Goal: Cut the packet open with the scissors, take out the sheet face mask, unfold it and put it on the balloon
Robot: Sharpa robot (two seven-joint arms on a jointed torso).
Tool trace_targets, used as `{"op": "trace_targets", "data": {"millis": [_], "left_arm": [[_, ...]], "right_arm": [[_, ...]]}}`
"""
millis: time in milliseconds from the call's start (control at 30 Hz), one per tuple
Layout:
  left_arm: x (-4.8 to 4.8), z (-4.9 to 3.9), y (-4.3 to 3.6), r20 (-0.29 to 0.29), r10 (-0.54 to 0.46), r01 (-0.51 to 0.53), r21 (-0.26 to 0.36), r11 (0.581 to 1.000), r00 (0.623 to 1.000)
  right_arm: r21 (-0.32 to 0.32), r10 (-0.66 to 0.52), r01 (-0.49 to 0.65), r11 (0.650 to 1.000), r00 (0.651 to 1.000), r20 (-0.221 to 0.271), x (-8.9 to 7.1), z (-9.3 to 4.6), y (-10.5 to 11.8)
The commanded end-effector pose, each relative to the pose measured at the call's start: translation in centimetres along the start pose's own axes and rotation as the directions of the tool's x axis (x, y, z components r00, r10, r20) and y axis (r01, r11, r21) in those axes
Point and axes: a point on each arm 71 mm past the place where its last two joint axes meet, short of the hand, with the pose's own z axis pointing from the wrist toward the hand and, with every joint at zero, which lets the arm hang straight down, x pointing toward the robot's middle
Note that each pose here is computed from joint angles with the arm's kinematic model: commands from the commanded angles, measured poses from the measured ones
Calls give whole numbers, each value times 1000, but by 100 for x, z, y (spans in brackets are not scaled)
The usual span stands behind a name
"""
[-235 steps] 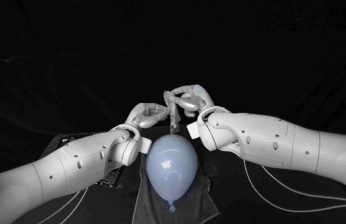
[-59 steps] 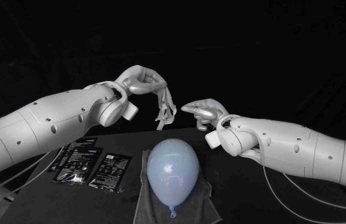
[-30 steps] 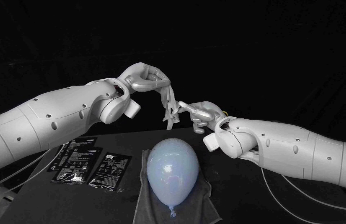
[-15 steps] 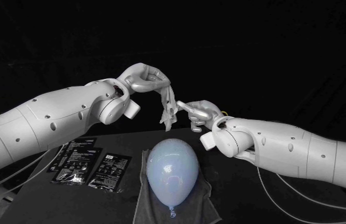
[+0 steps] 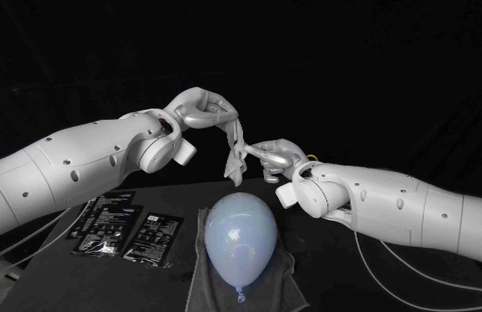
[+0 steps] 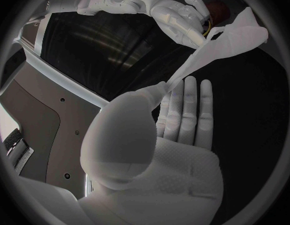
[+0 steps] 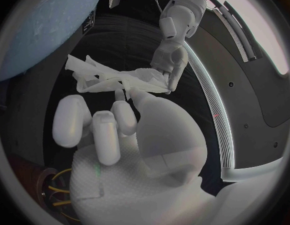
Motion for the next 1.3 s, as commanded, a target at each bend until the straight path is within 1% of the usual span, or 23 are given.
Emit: {"op": "trace_targets", "data": {"millis": [33, 433, 800, 1000, 1300], "left_arm": [[21, 10, -31, -16, -2, 2, 11, 1000, 1000], [37, 7, -39, -24, -5, 5, 14, 1000, 1000], [55, 6, -46, -33, -7, 8, 15, 1000, 999], [56, 6, -45, -34, -7, 8, 15, 1000, 999], [60, 1, -48, -35, -7, 8, 17, 1000, 999]], "right_arm": [[-1, 2, -2, 1000, 1000, -2, 4, 8, 2], [-6, 4, -3, 1000, 1000, 23, 2, 20, 8], [-2, 31, -31, 1000, 998, 62, -32, 24, 6], [1, 47, -48, 999, 997, 59, -46, 23, 1], [14, 60, -61, 998, 998, 31, -32, 37, -10]]}}
